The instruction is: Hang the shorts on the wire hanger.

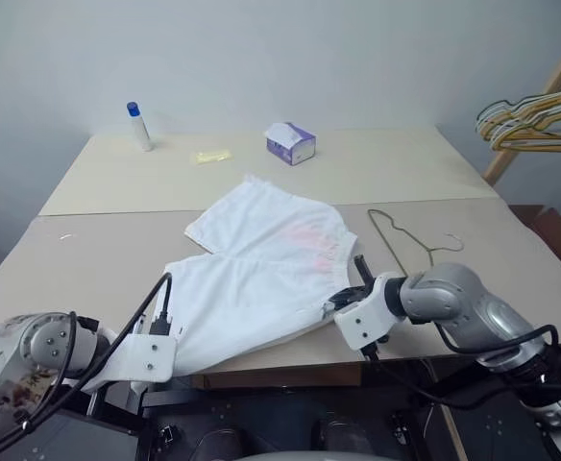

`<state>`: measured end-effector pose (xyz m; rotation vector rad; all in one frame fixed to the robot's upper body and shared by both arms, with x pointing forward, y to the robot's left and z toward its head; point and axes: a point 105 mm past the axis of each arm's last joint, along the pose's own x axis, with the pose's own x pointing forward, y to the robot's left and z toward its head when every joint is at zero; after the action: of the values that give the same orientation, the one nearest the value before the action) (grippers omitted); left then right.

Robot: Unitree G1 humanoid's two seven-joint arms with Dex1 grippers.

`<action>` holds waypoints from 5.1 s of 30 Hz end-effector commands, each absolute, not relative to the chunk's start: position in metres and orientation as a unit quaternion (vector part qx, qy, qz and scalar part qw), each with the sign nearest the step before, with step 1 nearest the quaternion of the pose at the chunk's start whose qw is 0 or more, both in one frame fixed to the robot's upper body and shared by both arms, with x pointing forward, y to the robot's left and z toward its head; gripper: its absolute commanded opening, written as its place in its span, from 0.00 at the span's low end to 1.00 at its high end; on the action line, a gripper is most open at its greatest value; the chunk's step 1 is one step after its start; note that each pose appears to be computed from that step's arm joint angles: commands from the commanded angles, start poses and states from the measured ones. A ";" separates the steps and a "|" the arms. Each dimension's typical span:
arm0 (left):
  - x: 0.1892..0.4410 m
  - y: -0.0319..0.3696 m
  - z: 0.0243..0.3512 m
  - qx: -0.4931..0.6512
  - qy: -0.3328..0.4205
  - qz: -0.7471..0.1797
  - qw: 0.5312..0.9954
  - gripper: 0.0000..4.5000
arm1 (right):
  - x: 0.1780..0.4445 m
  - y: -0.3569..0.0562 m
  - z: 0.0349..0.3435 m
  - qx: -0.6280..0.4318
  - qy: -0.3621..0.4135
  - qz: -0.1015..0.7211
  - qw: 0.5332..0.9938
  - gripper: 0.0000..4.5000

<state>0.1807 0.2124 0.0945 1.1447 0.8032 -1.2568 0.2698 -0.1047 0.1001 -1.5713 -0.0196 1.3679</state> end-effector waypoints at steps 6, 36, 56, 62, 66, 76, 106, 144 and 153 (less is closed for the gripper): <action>0.190 0.215 0.112 0.500 0.298 -0.561 0.588 0.44 | 0.262 -0.116 0.120 -0.618 0.008 0.593 0.517 0.59; 0.269 0.120 0.228 0.202 -0.113 -0.572 0.787 0.99 | 0.376 -0.220 0.107 -0.145 0.295 0.158 0.931 1.00; 0.264 0.117 0.211 0.217 -0.100 -0.579 0.780 1.00 | 0.364 -0.235 0.038 -0.125 0.401 0.143 0.896 0.29; 0.283 0.117 0.200 0.210 -0.061 -0.518 0.827 1.00 | 0.369 -0.238 0.048 -0.165 0.368 0.123 0.907 0.01; 0.307 0.123 0.179 0.148 0.019 -0.441 0.885 1.00 | 0.380 -0.237 0.087 -0.226 0.291 0.088 0.925 0.01; 0.331 0.093 0.215 -0.284 0.047 -0.405 0.868 1.00 | 0.370 -0.158 0.179 -0.301 0.021 0.150 0.941 0.01; 0.358 0.078 0.236 -0.328 -0.007 -0.341 0.881 0.13 | 0.314 -0.058 0.196 -0.261 -0.120 0.331 0.899 0.00; 0.297 0.163 0.302 -0.231 -0.175 -0.675 0.679 0.00 | 0.290 -0.078 0.217 0.096 0.121 0.647 0.747 0.97; 0.298 0.159 0.303 -0.228 -0.198 -0.663 0.685 0.00 | 0.278 -0.052 0.217 0.078 0.125 0.679 0.720 0.97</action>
<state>0.3044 0.1606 0.2889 -0.5632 -0.3868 -1.4641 0.2837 -0.0576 0.2009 0.2064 0.3330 1.4620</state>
